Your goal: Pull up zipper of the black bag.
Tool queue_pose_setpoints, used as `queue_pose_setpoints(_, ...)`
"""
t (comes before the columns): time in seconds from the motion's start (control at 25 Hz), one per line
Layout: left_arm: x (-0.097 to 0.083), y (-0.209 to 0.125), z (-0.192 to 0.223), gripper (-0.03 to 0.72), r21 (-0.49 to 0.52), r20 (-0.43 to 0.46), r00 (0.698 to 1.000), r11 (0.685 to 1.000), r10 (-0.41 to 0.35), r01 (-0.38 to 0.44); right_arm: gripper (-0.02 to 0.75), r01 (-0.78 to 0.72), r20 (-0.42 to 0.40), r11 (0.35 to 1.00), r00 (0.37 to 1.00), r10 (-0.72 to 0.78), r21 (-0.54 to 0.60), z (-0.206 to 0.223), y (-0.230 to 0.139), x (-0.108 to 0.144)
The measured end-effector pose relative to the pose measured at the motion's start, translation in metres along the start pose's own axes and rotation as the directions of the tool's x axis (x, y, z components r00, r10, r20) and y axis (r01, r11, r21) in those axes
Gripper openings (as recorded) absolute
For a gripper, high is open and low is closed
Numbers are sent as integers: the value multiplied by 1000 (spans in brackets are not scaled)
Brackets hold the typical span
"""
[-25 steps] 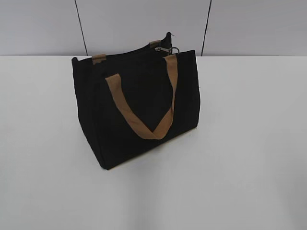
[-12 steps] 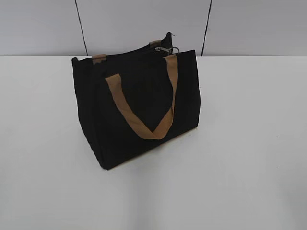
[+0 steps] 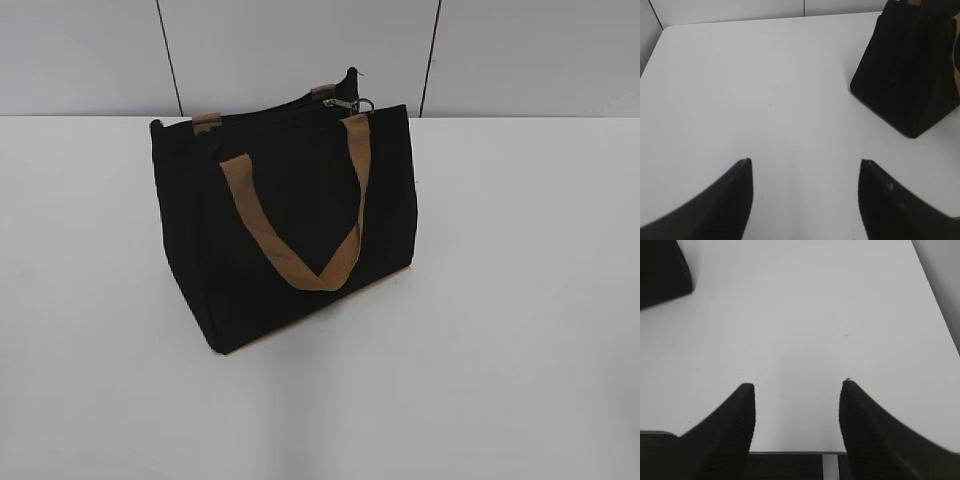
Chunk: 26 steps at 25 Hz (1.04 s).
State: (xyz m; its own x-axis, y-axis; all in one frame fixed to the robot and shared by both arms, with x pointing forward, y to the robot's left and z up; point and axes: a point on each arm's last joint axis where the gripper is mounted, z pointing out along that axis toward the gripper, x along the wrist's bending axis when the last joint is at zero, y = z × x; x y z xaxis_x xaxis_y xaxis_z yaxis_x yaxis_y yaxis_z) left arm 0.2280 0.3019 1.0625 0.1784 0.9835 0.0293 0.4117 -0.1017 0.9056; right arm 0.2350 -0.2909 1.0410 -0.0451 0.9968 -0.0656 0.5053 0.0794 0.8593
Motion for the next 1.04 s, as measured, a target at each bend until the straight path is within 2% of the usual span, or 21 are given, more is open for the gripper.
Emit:
queue_pose_setpoints(0.44, 0, 0, 0, 496, -1, -2, 1000, 1000, -2, 2, 412, -7, 7, 1000, 1000, 7, 1, 0, 0, -1)
queue_pose_setpoints(0.72, -3, 0, 0, 496, -2, -64, 997, 999, -53, 53, 412, 19, 7, 1000, 1000, -19, 2, 0, 0, -1)
queue_pose_setpoints(1.04, -5, 0, 0, 496, -4, -60, 996, 998, -66, 66, 411, 22, 5, 1000, 1000, -22, 0, 0, 0, 0)
